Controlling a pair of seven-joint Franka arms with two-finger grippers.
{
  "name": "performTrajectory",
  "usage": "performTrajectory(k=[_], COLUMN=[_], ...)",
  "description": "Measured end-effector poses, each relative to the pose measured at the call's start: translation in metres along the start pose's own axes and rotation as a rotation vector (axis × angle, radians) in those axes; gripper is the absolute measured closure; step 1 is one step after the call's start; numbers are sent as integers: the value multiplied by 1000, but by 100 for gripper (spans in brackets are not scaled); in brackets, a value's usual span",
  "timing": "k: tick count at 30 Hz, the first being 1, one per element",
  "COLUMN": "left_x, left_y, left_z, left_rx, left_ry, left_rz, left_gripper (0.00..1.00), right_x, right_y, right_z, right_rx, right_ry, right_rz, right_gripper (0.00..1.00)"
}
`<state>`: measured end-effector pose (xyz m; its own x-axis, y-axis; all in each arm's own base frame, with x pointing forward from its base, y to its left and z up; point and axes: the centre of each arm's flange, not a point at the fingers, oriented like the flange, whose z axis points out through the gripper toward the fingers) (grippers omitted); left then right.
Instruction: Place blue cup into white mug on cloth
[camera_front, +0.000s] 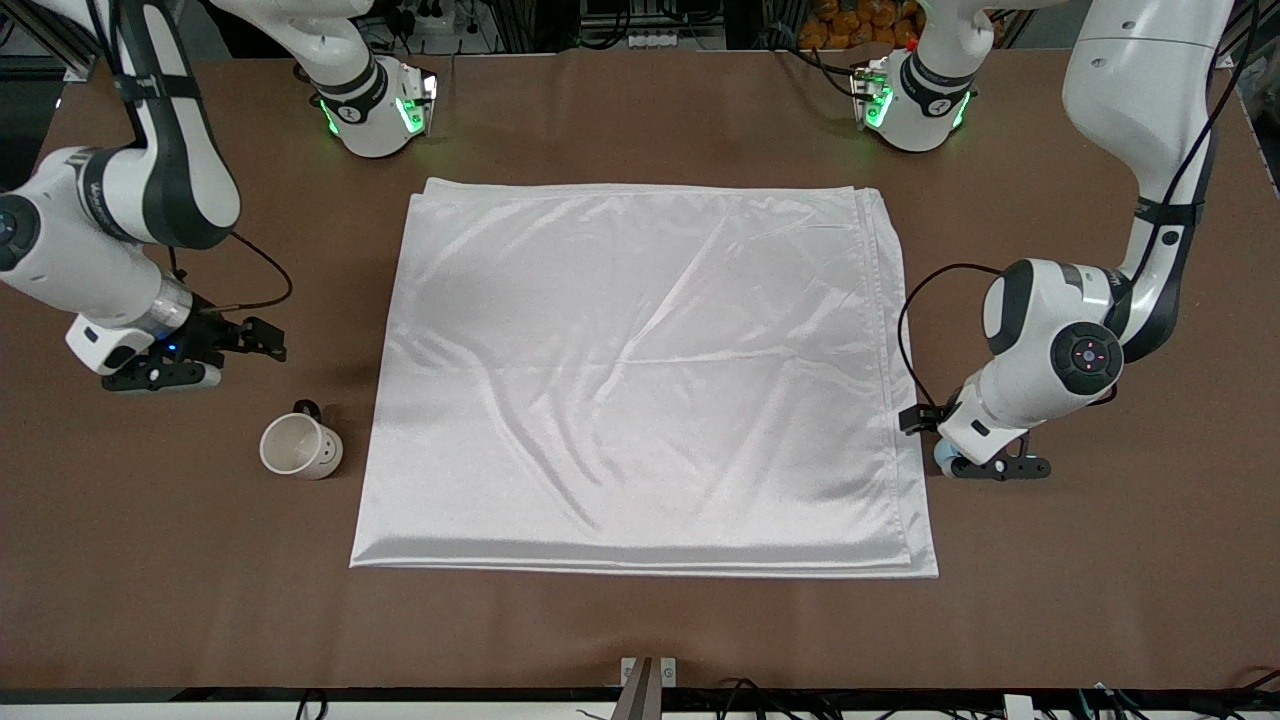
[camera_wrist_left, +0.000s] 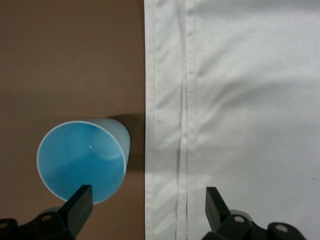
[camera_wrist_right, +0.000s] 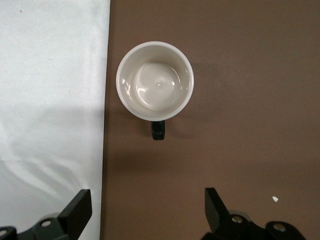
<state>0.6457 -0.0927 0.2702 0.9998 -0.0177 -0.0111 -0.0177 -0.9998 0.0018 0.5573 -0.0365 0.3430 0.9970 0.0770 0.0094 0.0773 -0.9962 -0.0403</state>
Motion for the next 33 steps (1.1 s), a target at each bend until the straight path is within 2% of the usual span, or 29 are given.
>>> performTrajectory(k=[15, 24, 25, 26, 31, 33], left_x=[4, 7, 7, 7, 8, 9], left_y=[-9, -10, -10, -10, -11, -13], left_z=[21, 35, 36, 36, 41, 43], left_rx=[6, 3, 3, 3, 3, 5], left_ry=[15, 18, 19, 18, 14, 12], left_rz=[-4, -11, -12, -13, -18, -22], left_gripper=[0, 0, 0, 0, 0, 0], right_x=[17, 22, 22, 22, 23, 23], right_y=[-3, -7, -7, -7, -7, -7], right_z=[82, 108, 110, 111, 113, 113], right_rx=[-15, -22, -23, -23, -23, -23], right_ry=[37, 62, 63, 63, 64, 65], right_rz=[-12, -20, -21, -21, -21, -21], right_gripper=[1, 11, 14, 23, 48, 56])
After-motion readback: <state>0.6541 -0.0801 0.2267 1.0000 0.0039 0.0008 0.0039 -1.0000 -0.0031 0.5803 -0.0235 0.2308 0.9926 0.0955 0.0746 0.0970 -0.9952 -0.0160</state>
